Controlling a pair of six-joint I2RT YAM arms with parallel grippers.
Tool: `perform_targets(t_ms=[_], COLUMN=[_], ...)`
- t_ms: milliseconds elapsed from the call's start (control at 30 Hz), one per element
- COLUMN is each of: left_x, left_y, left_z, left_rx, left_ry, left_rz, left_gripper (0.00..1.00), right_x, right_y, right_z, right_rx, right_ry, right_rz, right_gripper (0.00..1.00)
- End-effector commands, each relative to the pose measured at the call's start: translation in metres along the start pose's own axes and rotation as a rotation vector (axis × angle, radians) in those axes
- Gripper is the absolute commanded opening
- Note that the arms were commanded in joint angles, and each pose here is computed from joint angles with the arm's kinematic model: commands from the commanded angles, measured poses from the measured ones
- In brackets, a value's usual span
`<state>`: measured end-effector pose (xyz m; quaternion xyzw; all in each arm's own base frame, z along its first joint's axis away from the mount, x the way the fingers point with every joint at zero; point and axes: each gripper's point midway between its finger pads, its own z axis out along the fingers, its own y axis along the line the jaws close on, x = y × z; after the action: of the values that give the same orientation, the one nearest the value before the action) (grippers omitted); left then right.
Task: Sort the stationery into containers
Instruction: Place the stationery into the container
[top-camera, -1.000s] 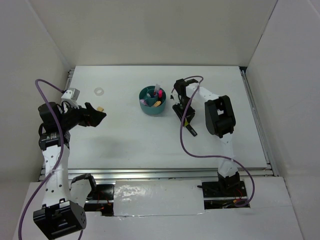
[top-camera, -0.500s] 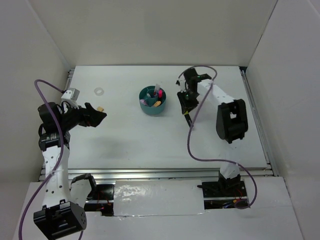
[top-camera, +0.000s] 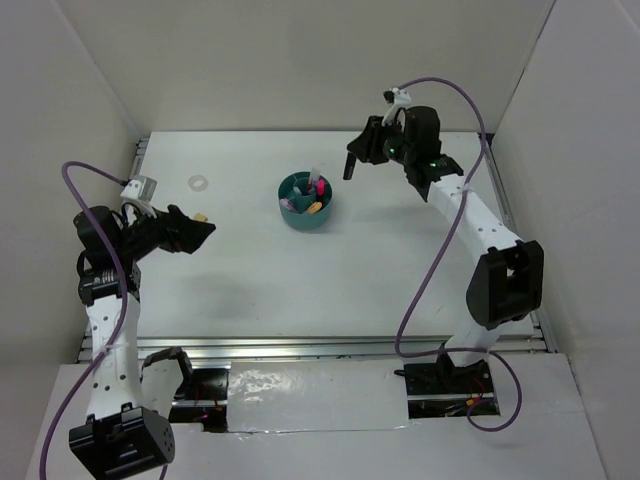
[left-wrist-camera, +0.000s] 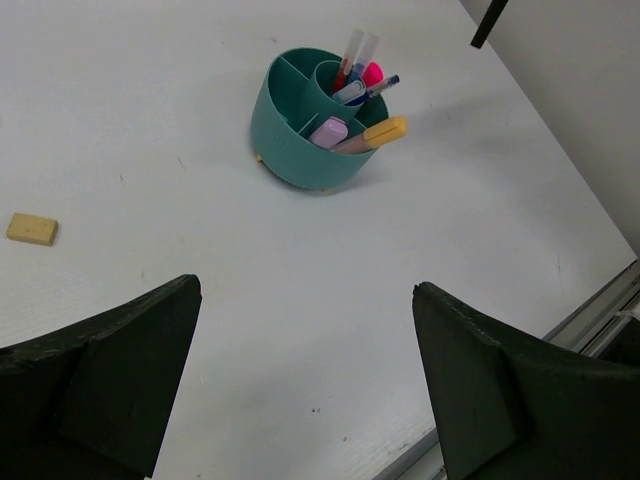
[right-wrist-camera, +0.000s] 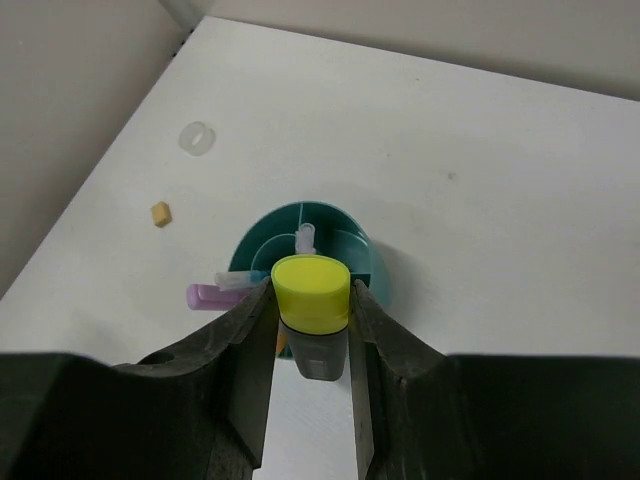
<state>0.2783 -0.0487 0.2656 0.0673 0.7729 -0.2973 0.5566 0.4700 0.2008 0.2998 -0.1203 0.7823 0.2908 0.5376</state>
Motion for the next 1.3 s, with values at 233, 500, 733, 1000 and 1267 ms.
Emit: perform_targets(t_ms=[233, 500, 733, 1000, 1267], left_x=[-0.008, -0.006, -0.009, -0.007, -0.006], left_y=[-0.009, -0.005, -0.004, -0.001, 0.001], left_z=[0.001, 0.005, 0.006, 0.008, 0.009], left_rx=[0.085, 0.088, 0.088, 0.087, 0.083], left_ry=[0.004, 0.018, 0.007, 0.013, 0.02], left_rz=[0.052, 0.039, 0.039, 0.038, 0.034], left_gripper=[0.99, 0.99, 0.99, 0.99, 0.99], right_x=[0.005, 0.029, 0.047, 0.068, 0.083], right_y=[0.046, 0.046, 0.041, 0.039, 0.037], right_z=[0.032, 0.041, 0.05, 0.056, 0.064], right_rx=[-0.212, -0.24, -0.222, -0.241, -0.246], right_ry=[-0.231, -0.197, -0.2, -0.187, -0.16], right_rz=[-0.105, -0.133, -0.13, -0.133, -0.14], right_gripper=[0.0, 0.0, 0.0, 0.08, 0.25])
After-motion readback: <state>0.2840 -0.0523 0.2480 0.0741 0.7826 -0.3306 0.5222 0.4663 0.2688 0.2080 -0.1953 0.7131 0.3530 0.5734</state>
